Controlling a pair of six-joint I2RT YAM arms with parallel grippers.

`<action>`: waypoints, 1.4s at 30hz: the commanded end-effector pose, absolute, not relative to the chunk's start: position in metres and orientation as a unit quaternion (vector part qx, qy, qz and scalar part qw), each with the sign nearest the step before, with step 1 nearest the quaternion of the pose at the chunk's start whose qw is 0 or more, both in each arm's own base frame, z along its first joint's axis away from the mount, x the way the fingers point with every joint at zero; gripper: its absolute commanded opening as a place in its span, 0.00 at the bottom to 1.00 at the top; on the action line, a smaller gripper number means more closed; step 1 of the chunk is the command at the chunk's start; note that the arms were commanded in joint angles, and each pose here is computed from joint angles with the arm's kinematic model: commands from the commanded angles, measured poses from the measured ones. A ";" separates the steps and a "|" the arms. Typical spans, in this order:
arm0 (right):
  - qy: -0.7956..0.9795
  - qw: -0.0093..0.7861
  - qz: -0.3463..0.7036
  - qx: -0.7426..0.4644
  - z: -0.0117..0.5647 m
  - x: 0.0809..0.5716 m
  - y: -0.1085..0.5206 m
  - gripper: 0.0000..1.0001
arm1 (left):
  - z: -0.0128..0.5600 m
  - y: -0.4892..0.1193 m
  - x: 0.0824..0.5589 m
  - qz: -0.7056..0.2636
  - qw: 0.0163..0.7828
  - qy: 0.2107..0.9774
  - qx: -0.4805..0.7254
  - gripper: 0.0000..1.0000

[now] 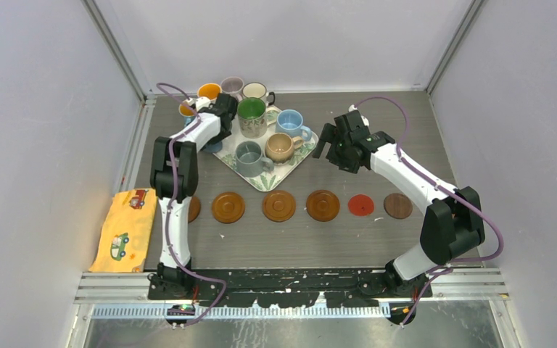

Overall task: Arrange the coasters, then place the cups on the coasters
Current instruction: Pick up the coaster from the tray.

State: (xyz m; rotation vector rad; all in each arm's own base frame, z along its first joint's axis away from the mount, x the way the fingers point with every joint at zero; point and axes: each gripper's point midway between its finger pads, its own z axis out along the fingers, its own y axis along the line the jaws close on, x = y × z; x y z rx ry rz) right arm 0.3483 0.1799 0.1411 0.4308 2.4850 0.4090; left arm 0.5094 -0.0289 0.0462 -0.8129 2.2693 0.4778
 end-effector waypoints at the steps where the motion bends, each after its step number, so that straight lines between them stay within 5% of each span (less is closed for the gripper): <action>1: 0.922 0.311 0.174 0.148 0.158 0.351 0.187 1.00 | 0.050 -0.018 0.484 0.204 0.312 0.873 -0.315 0.78; 22: 0.918 0.319 0.182 0.149 0.165 0.348 0.187 1.00 | 0.051 0.002 0.433 0.185 0.303 0.869 -0.345 0.79; 42: 0.915 0.323 0.188 0.149 0.169 0.345 0.188 1.00 | 0.043 -0.004 0.408 0.150 0.288 0.877 -0.355 0.59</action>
